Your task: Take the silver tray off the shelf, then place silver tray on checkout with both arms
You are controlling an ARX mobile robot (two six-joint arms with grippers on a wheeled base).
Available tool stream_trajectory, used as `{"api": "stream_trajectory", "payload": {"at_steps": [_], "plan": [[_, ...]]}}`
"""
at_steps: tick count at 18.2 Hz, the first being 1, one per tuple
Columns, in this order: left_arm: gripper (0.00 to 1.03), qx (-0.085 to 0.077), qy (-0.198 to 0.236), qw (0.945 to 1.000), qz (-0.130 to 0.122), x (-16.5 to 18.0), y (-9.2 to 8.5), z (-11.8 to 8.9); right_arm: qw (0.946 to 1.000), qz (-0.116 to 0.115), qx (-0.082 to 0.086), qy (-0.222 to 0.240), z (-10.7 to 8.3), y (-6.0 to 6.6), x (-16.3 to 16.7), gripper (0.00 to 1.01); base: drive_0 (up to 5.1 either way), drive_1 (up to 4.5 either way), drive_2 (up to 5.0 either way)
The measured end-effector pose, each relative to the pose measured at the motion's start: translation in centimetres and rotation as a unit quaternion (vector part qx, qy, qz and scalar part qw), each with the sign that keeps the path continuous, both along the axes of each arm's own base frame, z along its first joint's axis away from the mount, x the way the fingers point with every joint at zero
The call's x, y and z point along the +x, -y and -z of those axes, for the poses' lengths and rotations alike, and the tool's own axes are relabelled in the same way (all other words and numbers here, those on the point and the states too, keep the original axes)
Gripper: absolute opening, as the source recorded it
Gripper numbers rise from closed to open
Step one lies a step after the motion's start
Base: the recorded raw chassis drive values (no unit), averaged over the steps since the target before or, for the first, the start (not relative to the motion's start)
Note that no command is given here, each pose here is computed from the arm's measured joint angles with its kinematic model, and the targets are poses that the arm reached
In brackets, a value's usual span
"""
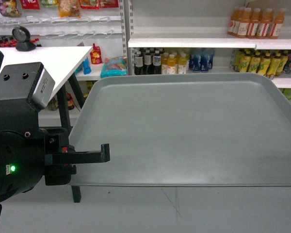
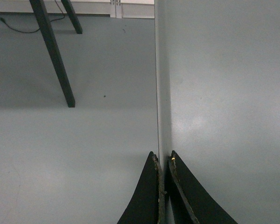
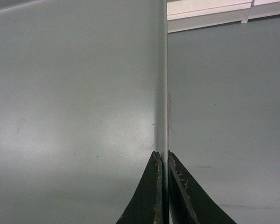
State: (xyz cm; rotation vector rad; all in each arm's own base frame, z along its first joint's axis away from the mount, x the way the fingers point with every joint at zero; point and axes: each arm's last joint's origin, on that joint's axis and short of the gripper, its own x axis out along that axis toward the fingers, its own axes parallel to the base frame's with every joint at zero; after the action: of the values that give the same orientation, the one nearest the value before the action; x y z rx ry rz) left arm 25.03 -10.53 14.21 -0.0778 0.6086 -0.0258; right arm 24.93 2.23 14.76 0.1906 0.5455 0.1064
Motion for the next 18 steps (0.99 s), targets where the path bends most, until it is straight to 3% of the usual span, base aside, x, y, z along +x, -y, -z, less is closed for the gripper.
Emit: {"api": "stream_trajectory", "payload": {"at_steps": [18], "plan": [[0.03, 0.001, -0.002, 1.0000, 0.000, -0.02, 0.00, 0.03, 1.0000, 0.000, 0.000, -0.002, 0.04, 0.00, -0.02, 0.02, -4.9, 2.43, 2.4]]}}
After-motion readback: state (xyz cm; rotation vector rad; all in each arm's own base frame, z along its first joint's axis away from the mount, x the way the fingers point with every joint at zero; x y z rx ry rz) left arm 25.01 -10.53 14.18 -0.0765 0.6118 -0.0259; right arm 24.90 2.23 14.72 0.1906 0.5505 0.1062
